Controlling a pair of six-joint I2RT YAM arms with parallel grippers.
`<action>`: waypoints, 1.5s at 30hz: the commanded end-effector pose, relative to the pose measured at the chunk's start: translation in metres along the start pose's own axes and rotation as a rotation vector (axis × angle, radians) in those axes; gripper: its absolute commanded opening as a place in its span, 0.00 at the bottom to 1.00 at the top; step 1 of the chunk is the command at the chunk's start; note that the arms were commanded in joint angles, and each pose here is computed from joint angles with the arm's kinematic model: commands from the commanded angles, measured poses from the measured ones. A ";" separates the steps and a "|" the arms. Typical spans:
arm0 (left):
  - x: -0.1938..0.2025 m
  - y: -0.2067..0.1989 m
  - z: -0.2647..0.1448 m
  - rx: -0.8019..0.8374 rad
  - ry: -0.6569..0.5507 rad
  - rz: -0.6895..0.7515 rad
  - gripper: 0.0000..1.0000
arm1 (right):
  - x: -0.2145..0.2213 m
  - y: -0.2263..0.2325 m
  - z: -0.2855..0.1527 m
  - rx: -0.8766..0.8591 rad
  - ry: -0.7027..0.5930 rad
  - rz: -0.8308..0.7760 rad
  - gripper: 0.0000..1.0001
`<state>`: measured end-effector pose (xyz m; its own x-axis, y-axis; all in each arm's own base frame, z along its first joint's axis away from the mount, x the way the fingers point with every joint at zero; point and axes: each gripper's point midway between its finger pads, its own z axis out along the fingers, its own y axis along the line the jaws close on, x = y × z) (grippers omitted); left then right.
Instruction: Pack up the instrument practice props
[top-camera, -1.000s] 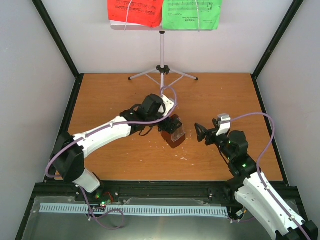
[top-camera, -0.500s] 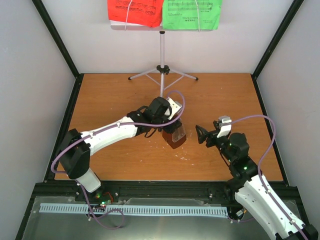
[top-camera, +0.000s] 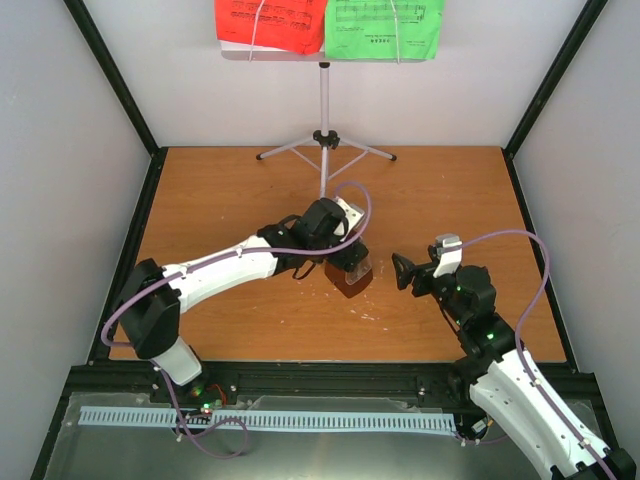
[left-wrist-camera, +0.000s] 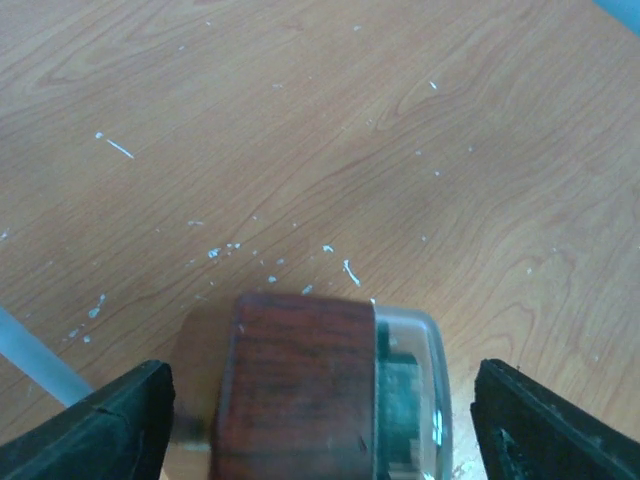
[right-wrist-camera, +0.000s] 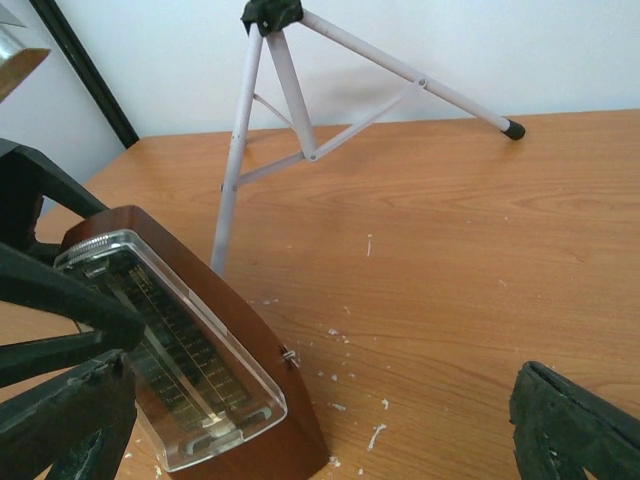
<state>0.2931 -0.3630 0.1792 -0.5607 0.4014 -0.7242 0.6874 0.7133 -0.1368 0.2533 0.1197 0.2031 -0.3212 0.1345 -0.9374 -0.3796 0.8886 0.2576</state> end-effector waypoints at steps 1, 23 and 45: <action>0.000 -0.025 -0.013 0.126 -0.021 -0.095 0.85 | 0.001 -0.006 -0.002 0.032 0.012 0.010 1.00; 0.008 -0.085 -0.075 0.598 -0.101 -0.168 0.96 | 0.054 -0.032 -0.002 0.187 0.205 0.284 1.00; -0.040 0.073 -0.158 0.132 -0.441 0.038 1.00 | 0.115 -0.025 -0.037 0.183 0.332 0.611 1.00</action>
<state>0.2819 -0.2491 0.3017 -0.4150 0.0894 -0.9054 0.7837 0.5406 -0.3058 0.2069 0.0983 0.1146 -0.6621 0.4795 -0.5759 0.0424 0.7912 0.6100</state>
